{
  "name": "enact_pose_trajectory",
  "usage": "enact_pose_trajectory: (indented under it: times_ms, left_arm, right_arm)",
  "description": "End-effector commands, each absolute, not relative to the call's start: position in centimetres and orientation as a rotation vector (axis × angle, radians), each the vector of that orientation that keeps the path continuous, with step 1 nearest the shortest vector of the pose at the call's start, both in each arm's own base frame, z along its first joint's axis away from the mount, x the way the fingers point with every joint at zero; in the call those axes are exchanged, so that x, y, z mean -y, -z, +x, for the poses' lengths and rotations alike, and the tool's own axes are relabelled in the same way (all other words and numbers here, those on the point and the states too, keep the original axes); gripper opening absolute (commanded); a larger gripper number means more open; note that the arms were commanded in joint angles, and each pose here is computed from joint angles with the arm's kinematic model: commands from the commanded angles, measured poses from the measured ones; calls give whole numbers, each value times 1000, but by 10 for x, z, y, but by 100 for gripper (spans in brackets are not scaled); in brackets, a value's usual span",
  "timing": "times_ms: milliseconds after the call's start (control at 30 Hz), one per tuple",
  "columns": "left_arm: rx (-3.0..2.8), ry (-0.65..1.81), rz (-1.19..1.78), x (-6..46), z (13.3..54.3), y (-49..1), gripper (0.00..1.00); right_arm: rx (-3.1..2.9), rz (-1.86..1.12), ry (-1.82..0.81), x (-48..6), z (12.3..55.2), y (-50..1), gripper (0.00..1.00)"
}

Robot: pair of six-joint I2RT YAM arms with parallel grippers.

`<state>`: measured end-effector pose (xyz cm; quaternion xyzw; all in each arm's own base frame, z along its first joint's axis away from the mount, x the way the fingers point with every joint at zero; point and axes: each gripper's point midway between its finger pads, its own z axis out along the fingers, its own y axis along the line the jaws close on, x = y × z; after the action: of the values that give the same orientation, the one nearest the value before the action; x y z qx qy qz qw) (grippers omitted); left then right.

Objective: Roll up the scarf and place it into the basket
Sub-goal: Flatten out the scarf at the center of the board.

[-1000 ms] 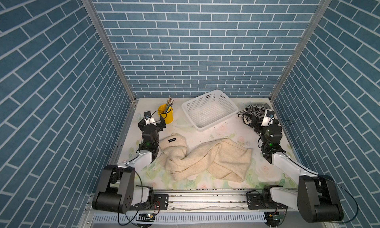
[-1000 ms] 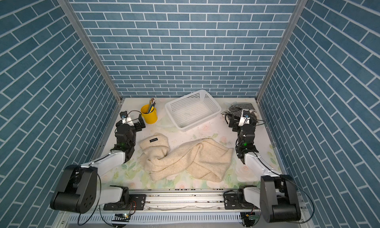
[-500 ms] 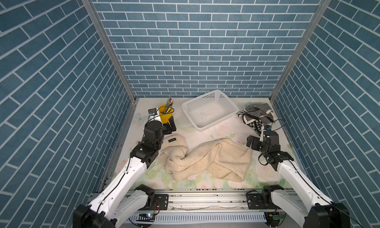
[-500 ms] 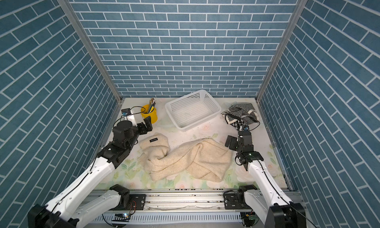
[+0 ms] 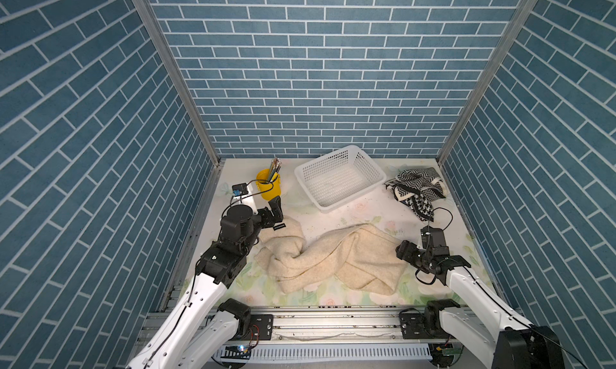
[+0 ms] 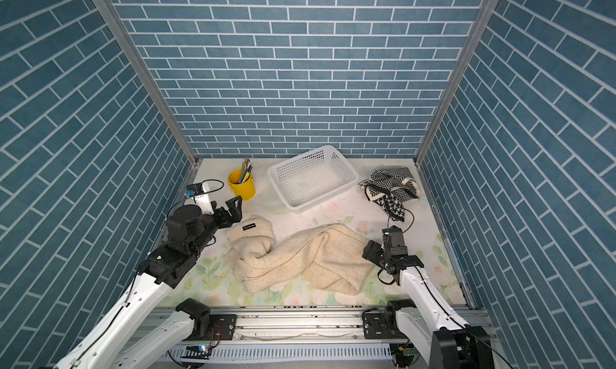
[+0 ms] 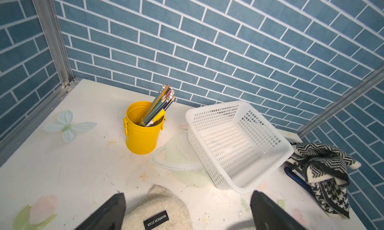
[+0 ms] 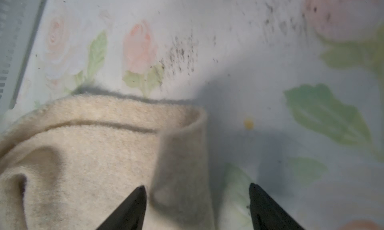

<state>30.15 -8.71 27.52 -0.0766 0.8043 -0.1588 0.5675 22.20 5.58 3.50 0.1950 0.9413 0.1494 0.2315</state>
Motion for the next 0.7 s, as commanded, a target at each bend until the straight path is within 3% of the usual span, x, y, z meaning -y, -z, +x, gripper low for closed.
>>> enact_pose_trajectory:
  times_ms: [0, 33, 67, 167, 300, 400, 667]
  left_arm:
    - [-1903, 402, -163, 95, 305, -267, 100]
    - [-1909, 405, -162, 96, 307, -265, 100]
    - [-1913, 407, -159, 98, 308, -264, 100]
    - [-1924, 408, -154, 100, 311, -260, 100]
    - [-1928, 406, -154, 100, 312, -260, 100]
    - [-1925, 419, -145, 103, 314, -265, 100]
    - [-1953, 446, -141, 110, 319, -261, 100]
  right_arm:
    - [-2609, 575, -422, -58, 219, -31, 32]
    - [-2610, 571, -422, -58, 221, -31, 13]
    - [-2609, 570, -415, -58, 225, -34, 0]
    - [-2513, 520, -305, -45, 253, -72, 0]
    - [-2332, 425, 106, 2, 300, -169, 0]
    - [-2258, 387, 342, 28, 321, -214, 0]
    - [-2266, 395, 566, 58, 332, -206, 0]
